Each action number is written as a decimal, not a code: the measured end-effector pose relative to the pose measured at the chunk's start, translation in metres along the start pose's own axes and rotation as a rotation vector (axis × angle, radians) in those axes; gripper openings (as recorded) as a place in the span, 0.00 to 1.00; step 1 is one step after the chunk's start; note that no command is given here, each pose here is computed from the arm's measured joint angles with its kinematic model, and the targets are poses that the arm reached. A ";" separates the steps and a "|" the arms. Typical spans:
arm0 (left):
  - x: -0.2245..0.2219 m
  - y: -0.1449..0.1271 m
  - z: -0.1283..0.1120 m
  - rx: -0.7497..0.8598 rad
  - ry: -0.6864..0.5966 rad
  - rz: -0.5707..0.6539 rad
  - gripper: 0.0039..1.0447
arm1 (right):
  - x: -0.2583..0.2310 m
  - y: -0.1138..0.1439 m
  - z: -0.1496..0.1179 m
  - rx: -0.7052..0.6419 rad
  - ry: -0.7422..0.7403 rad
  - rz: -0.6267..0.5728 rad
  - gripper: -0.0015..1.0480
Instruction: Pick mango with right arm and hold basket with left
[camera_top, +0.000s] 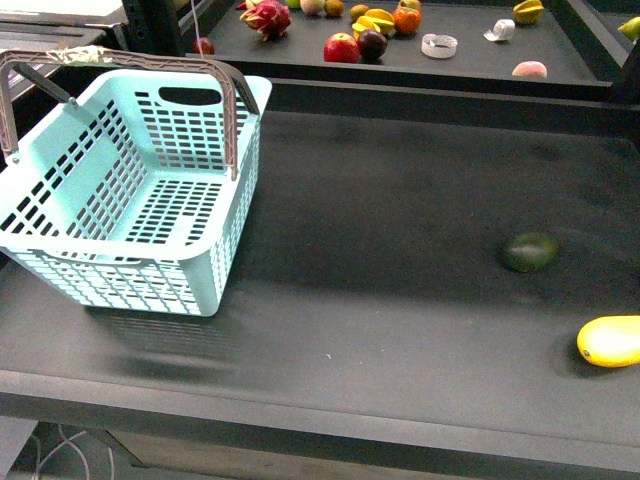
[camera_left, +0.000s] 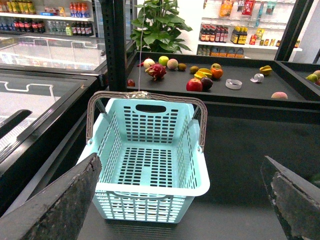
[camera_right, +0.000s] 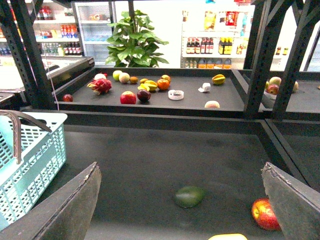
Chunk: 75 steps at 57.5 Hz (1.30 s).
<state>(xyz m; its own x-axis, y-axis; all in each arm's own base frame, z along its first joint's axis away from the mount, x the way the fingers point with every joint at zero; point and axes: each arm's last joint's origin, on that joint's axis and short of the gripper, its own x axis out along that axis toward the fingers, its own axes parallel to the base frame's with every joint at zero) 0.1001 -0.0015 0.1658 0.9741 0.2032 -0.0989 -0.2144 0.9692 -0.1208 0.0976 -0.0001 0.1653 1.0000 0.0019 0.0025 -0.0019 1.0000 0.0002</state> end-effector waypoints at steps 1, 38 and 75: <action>0.002 -0.001 -0.001 -0.051 0.017 0.057 0.92 | 0.000 0.000 0.000 0.000 0.000 -0.001 0.92; 0.177 -0.103 -0.004 -0.682 0.202 0.074 0.92 | 0.000 0.000 0.000 0.000 0.000 0.000 0.92; 0.327 -0.154 -0.049 -0.940 0.317 0.112 0.92 | 0.000 0.000 0.000 0.000 0.000 0.000 0.92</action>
<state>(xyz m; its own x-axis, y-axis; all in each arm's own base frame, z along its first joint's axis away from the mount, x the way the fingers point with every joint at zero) 0.4483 -0.0907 0.1035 0.9102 0.1071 -0.4001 -0.4066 0.4150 -0.8139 0.0976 -0.0001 0.1653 1.0000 0.0023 0.0025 -0.0023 1.0000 0.0002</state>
